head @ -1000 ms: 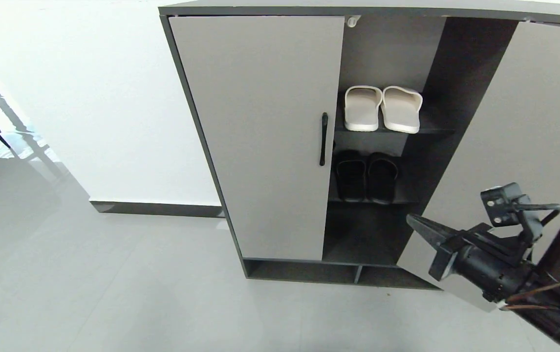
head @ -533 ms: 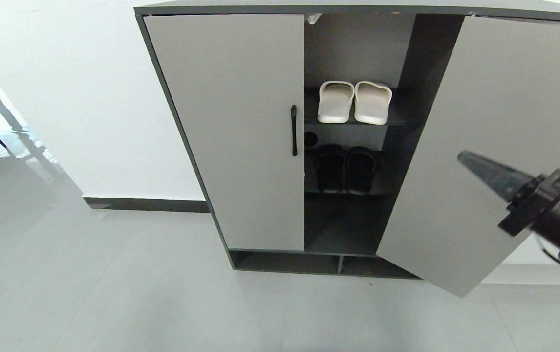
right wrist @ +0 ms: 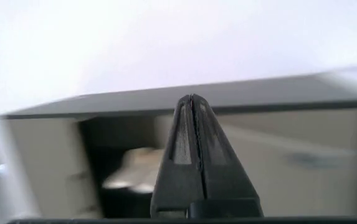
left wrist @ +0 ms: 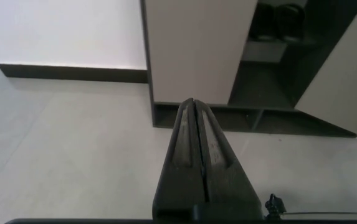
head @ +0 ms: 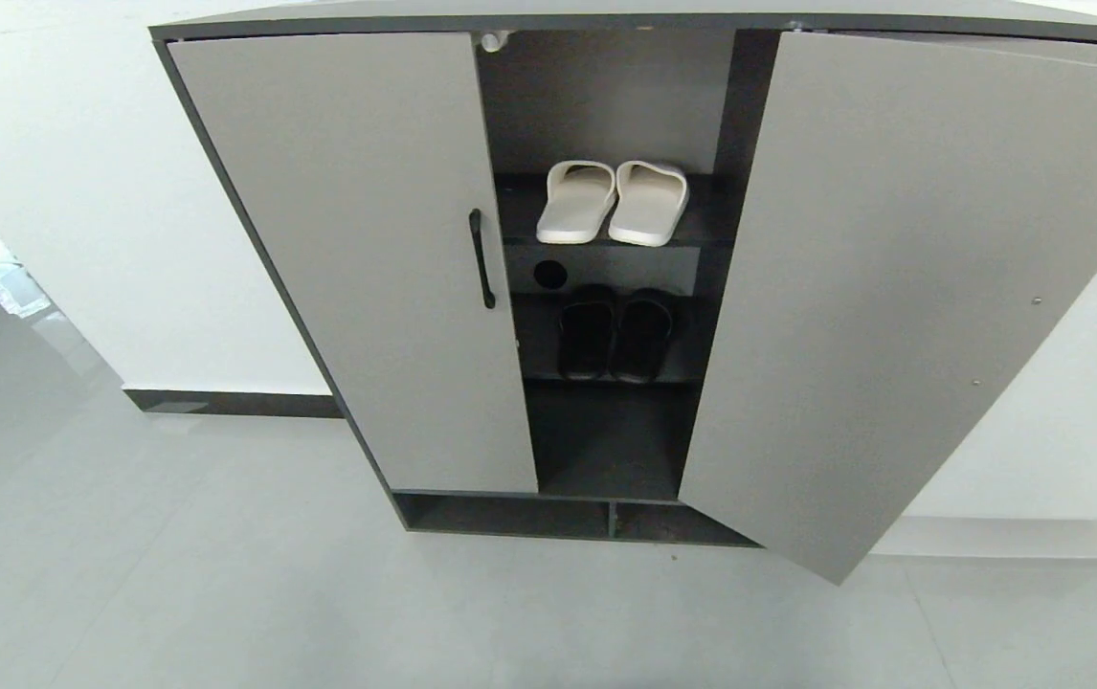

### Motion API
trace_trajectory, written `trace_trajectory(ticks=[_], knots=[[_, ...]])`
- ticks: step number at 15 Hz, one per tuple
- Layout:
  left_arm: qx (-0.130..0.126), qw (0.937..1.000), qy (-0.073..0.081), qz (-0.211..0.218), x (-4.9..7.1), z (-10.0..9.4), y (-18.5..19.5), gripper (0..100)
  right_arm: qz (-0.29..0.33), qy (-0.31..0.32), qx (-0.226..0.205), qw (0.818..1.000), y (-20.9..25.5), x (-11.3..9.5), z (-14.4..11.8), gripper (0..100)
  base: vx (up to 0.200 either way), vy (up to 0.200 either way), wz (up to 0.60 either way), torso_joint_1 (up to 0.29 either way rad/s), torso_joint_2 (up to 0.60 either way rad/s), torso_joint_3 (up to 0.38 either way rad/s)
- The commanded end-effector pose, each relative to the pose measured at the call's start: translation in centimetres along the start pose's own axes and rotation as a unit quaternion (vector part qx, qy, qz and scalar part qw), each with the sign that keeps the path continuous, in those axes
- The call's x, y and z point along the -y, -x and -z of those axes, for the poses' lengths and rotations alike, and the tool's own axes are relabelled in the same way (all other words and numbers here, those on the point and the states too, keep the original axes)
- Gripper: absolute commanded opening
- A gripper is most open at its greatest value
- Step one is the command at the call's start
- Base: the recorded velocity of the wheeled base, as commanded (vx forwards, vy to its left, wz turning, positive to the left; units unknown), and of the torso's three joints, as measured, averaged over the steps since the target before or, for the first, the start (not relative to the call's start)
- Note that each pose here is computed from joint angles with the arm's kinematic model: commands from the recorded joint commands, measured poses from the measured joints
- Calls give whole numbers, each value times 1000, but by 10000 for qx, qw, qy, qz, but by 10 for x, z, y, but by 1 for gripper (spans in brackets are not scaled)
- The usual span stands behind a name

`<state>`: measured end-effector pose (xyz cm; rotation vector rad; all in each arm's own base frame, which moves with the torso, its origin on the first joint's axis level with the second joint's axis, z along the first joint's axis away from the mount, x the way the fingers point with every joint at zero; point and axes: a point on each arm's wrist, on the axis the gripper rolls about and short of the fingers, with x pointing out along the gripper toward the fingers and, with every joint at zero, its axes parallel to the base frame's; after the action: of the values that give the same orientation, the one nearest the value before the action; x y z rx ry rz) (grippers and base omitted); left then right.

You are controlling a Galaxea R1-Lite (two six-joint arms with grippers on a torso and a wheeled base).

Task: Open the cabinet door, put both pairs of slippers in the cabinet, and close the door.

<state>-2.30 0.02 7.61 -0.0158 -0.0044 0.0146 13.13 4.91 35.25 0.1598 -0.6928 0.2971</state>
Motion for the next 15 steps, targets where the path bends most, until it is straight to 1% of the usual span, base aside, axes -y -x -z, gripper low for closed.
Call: trace_trajectory(ticks=[1,2,3,4,5,6,7,8,9,10,11,12,13,14,15], knots=[[-6,10000,-2,-3,0,0,0,0,1515,1671,152,9741,-12,55,-15,0,0,0,0,0,0,0],[-6,10000,-2,-3,0,0,0,0,1938,1987,11,9607,-17,76,-9,0,0,0,0,0,0,0],[-6,10000,-2,-11,0,0,0,0,2302,2256,-319,9461,-19,98,8,0,0,0,0,0,0,0],[-6,10000,-2,-3,0,0,0,0,2492,2421,-562,9360,-17,110,19,0,0,0,0,0,0,0],[-6,10000,6,-11,0,0,0,0,2652,2498,-1072,9251,-14,126,47,0,0,0,0,0,0,0],[-6,10000,6,-3,0,0,0,0,2750,2492,-1378,9183,-15,139,64,0,0,0,0,0,0,0],[-6,10000,6,-11,0,0,0,0,2946,2546,-1705,9051,-12,156,80,0,0,0,0,0,0,0],[2,10000,6,-3,0,0,0,0,3082,2653,-2013,8912,-10,174,96,0,0,0,0,0,0,0],[-6,10000,6,-11,0,0,0,0,3108,2645,-2204,8859,-9,182,108,0,0,0,0,0,0,0],[-6,10000,6,-11,0,0,0,0,3037,2583,-2387,8855,-8,188,121,0,0,0,0,0,0,0],[-6,10000,6,-3,0,0,0,0,2452,2329,-2764,8996,-6,197,147,0,0,0,0,0,0,0],[-6,10000,6,-11,0,0,0,0,1946,2103,-2981,9105,-5,203,164,0,0,0,0,0,0,0],[-6,10000,6,-11,0,0,0,0,1690,1872,-3063,9179,-7,209,177,0,0,0,0,0,0,0],[-6,10000,6,-11,0,0,0,0,1532,1729,-3079,9229,-9,212,183,0,0,0,0,0,0,0],[-6,10000,6,-11,0,0,0,0,1029,1206,-3183,9346,-14,224,204,0,0,0,0,0,0,0]])
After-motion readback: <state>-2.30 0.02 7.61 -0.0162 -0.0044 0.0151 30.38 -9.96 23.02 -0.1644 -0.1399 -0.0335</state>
